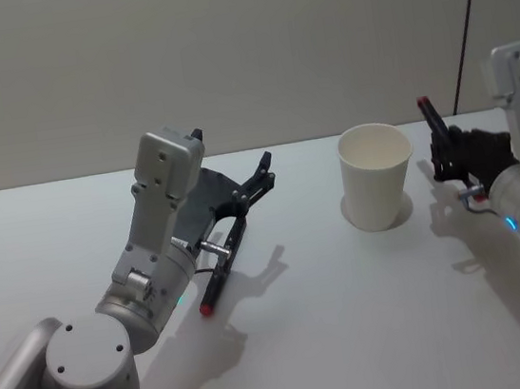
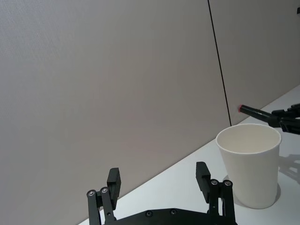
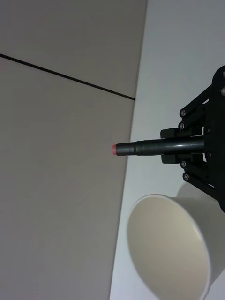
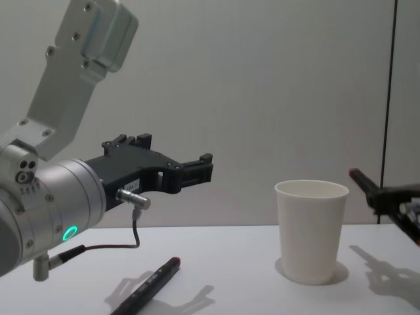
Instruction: Place the pen into the pen holder.
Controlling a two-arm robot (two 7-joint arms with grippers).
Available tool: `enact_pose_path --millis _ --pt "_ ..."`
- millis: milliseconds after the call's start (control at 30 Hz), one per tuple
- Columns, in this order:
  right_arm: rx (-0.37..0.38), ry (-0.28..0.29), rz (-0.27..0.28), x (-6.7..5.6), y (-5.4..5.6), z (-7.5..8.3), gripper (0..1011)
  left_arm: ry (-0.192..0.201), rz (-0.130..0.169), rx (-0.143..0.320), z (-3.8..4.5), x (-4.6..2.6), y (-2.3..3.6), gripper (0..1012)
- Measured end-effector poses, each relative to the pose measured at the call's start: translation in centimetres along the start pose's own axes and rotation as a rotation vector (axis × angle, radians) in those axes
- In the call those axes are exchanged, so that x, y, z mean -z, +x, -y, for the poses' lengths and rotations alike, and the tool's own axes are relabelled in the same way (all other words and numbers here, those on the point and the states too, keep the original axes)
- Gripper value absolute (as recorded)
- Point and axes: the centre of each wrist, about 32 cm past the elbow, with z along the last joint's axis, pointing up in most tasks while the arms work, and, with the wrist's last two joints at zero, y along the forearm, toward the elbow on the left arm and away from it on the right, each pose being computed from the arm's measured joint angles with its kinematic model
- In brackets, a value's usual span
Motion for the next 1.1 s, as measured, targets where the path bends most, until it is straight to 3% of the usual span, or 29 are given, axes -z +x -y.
enact_pose_path --millis 400,900,1100 --pt "-0.042 0.183 0.054 -0.8 0.3 0.4 181 0.0 0.0 0.0 0.0 0.0 0.0 1001" --pt "-0.133 0.453 0.109 -1.9 0.8 -0.1 181 0.0 0.0 0.0 0.0 0.0 0.0 1001" --pt "-0.17 0.513 0.119 -1.8 0.7 -0.8 181 0.0 0.0 0.0 0.0 0.0 0.0 1001"
